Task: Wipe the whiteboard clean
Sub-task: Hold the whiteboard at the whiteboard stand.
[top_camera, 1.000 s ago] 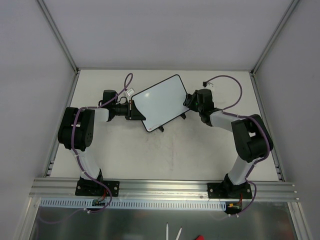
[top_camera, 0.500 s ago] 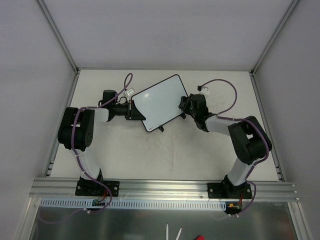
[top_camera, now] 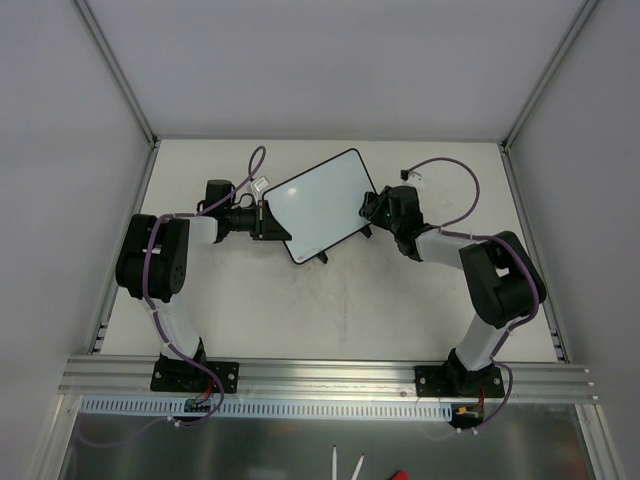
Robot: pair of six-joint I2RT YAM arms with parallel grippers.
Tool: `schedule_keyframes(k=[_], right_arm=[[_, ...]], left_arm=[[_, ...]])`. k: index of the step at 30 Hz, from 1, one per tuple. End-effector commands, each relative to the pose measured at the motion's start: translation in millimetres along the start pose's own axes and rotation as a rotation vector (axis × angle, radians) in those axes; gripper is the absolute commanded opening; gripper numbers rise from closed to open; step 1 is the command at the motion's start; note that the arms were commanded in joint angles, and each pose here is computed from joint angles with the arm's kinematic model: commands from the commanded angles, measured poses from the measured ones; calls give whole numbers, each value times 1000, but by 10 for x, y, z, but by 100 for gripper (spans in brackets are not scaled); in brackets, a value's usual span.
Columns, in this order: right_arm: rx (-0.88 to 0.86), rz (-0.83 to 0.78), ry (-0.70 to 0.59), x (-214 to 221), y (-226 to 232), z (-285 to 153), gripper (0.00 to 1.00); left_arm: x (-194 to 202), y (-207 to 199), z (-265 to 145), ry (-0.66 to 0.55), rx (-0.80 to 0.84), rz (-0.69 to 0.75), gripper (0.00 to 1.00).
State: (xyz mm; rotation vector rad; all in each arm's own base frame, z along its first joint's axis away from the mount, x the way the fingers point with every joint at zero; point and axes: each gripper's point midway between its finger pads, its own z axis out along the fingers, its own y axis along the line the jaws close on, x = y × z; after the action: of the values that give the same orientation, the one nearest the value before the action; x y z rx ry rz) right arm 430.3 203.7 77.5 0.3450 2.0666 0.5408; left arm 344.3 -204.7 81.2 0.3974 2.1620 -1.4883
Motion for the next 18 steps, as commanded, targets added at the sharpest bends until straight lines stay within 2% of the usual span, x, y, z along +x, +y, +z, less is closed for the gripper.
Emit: schedule_keyframes(k=[1, 18], right_arm=[[44, 12, -13, -120, -172, 25, 4], [-7, 24, -24, -232, -158, 97, 3]], left_arm=[[-37, -6, -23, -2, -14, -4, 0], [-35, -7, -24, -2, -14, -1, 0]])
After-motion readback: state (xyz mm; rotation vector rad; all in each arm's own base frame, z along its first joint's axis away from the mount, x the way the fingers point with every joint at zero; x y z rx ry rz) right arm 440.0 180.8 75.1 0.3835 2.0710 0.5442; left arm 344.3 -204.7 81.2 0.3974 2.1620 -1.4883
